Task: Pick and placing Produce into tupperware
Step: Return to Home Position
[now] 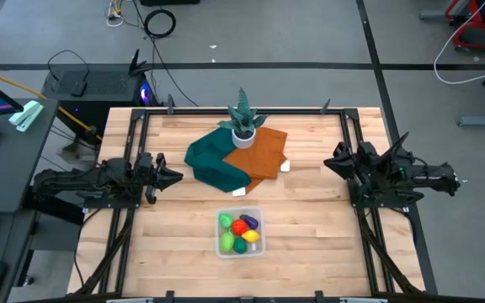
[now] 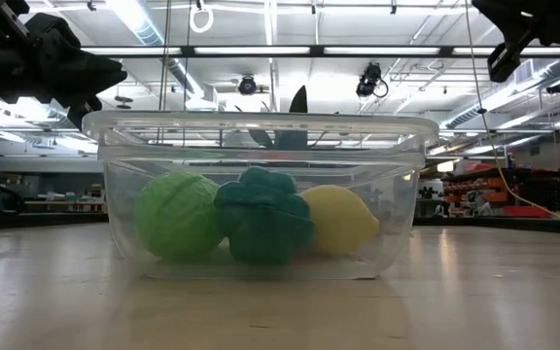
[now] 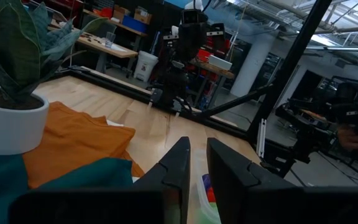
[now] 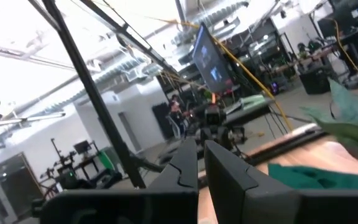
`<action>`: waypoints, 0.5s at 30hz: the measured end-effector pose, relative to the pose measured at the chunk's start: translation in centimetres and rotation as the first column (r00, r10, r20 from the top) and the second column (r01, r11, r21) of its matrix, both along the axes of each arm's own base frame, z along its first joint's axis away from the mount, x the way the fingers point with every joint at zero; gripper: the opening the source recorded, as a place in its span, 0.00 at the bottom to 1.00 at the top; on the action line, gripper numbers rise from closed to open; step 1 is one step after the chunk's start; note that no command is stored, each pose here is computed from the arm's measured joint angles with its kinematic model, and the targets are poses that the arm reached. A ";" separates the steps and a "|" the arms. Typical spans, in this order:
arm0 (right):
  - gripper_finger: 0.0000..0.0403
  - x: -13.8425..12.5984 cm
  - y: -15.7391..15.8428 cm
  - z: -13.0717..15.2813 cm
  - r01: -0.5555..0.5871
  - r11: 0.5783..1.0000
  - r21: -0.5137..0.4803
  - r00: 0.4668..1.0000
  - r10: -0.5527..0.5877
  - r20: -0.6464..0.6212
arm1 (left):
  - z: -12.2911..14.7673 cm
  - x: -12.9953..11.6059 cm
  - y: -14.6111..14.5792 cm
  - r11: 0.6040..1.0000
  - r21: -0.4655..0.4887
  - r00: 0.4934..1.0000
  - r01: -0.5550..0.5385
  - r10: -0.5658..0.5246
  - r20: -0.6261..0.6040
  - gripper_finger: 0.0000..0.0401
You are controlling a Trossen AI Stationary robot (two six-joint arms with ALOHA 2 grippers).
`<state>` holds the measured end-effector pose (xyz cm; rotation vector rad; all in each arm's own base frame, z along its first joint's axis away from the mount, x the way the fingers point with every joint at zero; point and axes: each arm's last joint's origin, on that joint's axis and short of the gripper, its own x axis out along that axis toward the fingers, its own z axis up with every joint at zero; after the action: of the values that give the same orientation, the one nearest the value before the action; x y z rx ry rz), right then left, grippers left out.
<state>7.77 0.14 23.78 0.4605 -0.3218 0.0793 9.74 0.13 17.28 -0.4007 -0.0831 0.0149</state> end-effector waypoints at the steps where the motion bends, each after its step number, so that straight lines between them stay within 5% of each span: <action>1: 0.00 0.0 0.0 0.1 0.003 1.000 -0.002 1.000 -0.003 0.007 | 0.0 0.0 0.0 1.000 0.000 1.000 0.000 0.000 0.000 0.15; 15: 0.00 -1.1 0.0 2.4 -0.003 0.998 -0.062 0.993 0.011 0.119 | 0.0 0.0 0.0 1.000 0.001 1.000 0.000 0.000 0.000 0.17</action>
<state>6.68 0.10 26.20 0.3961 -0.4337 0.1234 9.74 0.13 17.29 -0.4002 -0.0834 0.0147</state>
